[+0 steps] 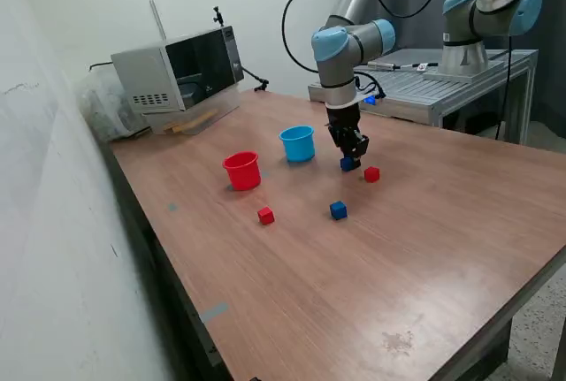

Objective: Place red objects in the red bin, and blue objects in the blue bin.

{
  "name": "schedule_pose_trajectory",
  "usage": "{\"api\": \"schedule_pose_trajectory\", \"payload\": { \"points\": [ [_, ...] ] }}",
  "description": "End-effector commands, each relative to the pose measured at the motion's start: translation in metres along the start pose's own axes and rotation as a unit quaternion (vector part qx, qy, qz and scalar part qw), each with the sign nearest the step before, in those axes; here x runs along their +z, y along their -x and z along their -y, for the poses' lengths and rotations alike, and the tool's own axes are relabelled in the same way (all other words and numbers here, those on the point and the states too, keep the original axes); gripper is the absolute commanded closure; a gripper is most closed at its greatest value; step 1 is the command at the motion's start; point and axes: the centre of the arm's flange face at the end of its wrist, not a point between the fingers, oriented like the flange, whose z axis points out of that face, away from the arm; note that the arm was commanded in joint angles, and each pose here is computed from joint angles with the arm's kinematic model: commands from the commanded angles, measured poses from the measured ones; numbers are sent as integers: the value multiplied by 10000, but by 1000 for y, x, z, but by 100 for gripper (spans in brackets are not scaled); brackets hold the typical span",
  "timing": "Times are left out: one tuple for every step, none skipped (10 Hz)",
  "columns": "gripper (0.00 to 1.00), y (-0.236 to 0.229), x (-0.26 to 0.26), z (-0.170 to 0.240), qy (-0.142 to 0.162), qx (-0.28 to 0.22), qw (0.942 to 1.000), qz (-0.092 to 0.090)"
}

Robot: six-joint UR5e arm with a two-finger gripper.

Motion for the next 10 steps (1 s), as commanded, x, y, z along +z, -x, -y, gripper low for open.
{"api": "schedule_pose_trajectory", "payload": {
  "points": [
    [100,-2,-7,-7,88,-64,9999,2],
    [100,-3,-10,-9,104,-132,9999,2],
    [100,-3,-23,-10,202,-151,9997,-3],
    [100,-3,-49,-11,408,-165,9990,-14],
    [100,-1,-86,-3,540,-181,9984,-13],
    [100,0,-112,4,662,-245,9975,-22],
    [100,6,-130,6,797,-269,9964,-23],
    [100,10,-133,5,820,-313,9961,-10],
    [100,42,-131,-2,801,-79,9968,-7],
    [100,69,-128,-8,775,143,9969,-8]
  ]
}}
